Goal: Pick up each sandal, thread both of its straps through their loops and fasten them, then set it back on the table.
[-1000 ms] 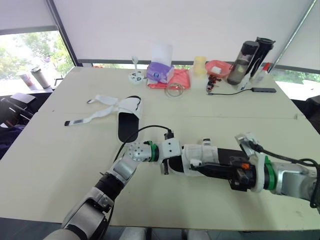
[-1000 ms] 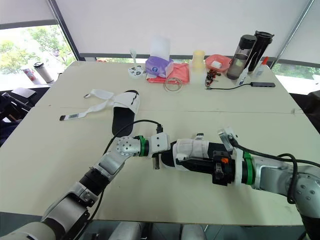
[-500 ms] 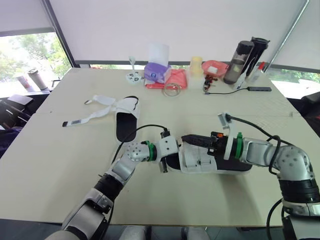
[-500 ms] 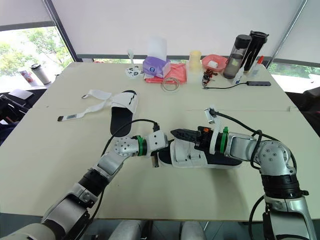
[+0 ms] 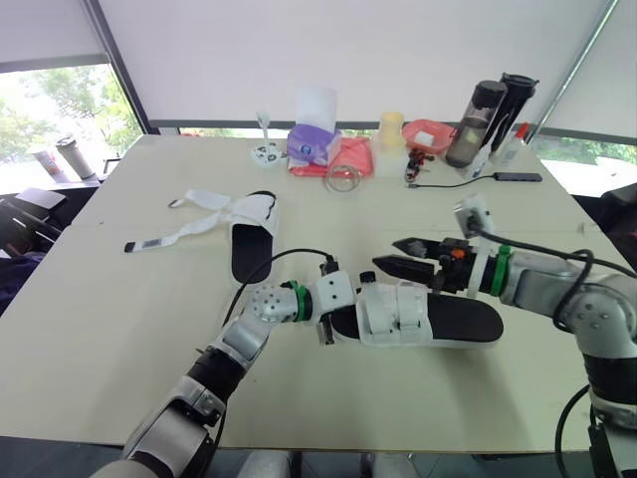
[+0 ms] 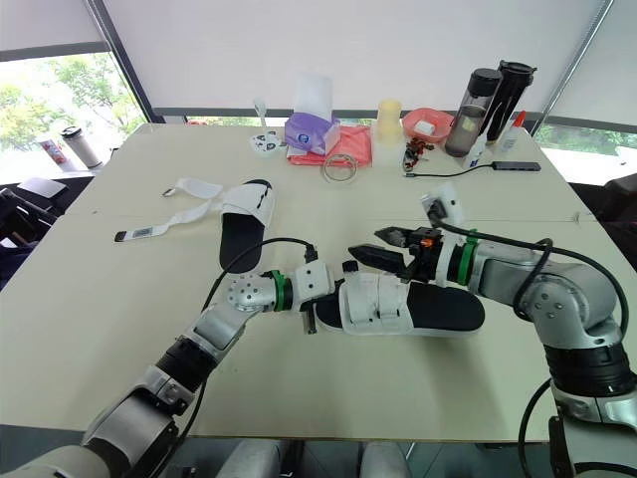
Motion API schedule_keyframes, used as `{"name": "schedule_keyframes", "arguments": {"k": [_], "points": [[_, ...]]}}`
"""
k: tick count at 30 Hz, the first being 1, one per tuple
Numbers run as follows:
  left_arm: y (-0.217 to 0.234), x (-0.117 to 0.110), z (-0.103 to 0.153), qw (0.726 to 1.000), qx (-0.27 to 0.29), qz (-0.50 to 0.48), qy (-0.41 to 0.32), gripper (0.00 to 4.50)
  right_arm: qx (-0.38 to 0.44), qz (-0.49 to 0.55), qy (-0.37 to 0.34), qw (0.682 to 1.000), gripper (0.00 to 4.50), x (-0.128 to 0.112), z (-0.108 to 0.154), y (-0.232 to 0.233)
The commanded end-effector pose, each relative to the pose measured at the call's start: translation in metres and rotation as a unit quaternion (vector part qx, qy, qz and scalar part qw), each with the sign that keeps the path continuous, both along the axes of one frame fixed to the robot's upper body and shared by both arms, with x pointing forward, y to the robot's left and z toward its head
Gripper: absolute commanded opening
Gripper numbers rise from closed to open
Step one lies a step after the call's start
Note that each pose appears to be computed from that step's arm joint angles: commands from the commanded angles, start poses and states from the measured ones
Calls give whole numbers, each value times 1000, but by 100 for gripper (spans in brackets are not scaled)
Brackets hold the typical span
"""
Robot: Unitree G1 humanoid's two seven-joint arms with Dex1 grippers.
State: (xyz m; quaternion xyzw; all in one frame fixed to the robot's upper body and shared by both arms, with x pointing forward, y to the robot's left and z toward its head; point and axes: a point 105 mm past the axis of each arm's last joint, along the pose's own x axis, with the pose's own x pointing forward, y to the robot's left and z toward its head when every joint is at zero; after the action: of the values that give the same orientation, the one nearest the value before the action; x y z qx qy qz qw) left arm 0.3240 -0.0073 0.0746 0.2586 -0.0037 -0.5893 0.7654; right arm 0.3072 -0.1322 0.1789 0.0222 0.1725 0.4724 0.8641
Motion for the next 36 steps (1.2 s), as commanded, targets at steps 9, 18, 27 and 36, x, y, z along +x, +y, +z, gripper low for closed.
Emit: {"name": "schedule_keyframes", "arguments": {"k": [9,18,27,36], "points": [[30,-2,-65,990,100,52,88,0,-42,66,16,997,445,14,-14,8],[31,-2,-65,990,95,59,90,0,-35,95,37,994,61,11,-14,14],[32,-1,-65,990,99,56,87,0,39,122,18,992,5,-6,19,6],[33,-1,-65,990,106,50,84,0,107,118,-3,987,5,-23,40,3]]}}
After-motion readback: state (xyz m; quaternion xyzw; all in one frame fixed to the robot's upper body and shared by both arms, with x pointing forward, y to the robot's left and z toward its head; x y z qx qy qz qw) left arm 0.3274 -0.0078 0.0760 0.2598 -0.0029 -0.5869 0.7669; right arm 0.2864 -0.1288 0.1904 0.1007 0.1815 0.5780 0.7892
